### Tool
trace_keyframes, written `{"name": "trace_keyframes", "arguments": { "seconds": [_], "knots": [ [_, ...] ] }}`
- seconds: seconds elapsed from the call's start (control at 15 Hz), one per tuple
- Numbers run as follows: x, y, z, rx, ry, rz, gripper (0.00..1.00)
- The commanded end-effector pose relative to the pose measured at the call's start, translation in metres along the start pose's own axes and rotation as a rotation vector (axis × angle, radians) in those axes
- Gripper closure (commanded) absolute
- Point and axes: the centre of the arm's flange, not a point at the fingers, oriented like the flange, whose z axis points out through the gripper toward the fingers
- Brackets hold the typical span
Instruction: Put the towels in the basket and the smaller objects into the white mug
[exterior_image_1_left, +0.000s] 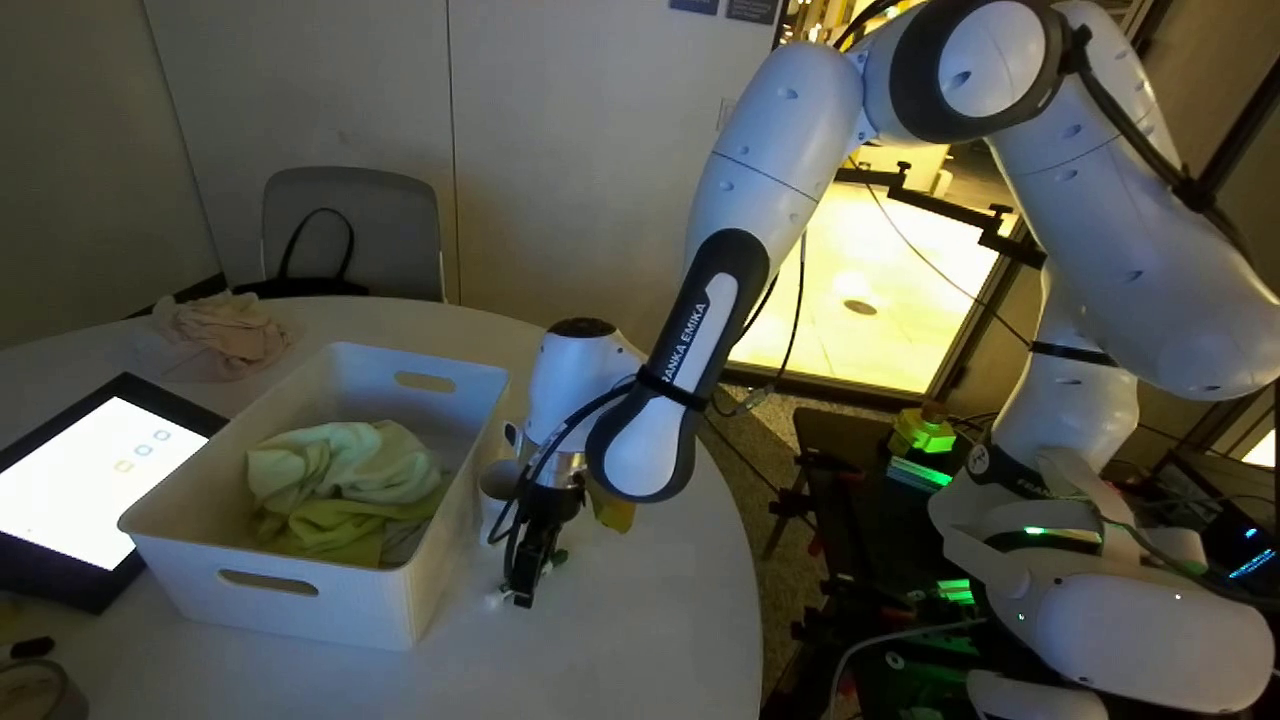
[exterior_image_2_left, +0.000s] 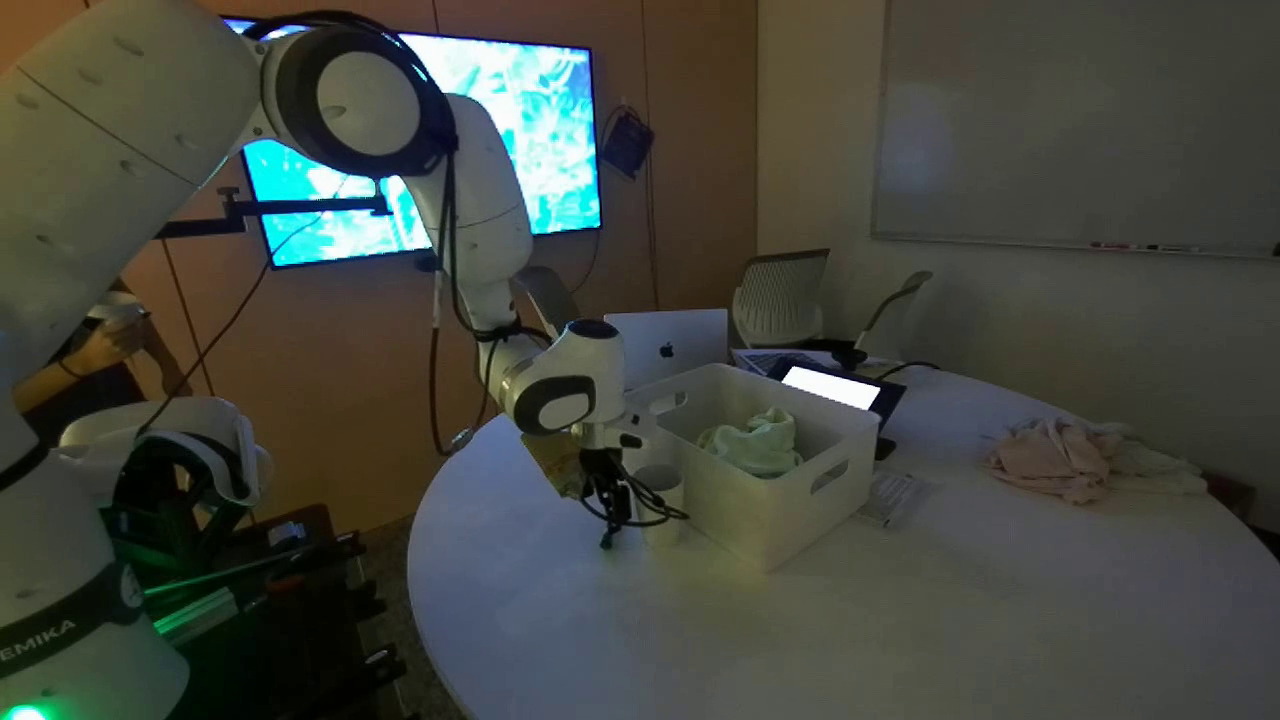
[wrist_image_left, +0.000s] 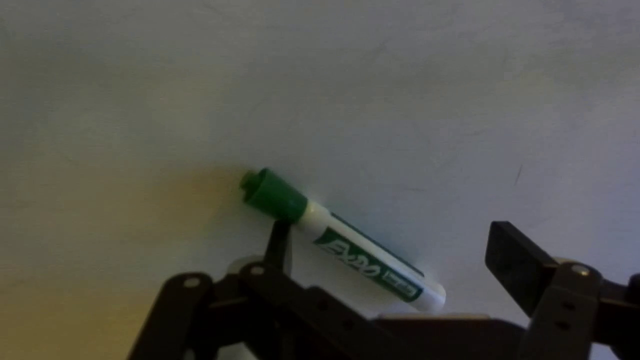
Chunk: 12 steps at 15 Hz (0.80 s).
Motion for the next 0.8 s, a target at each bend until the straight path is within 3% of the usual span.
{"name": "trace_keyframes", "arguments": {
  "seconds": [0.0,0.73],
  "knots": [
    [0.009,0.008,0.007,0.028,-0.013,0.003,0.0],
    [0.004,0.016,0.019,0.031,-0.053,0.016,0.0]
  ]
}}
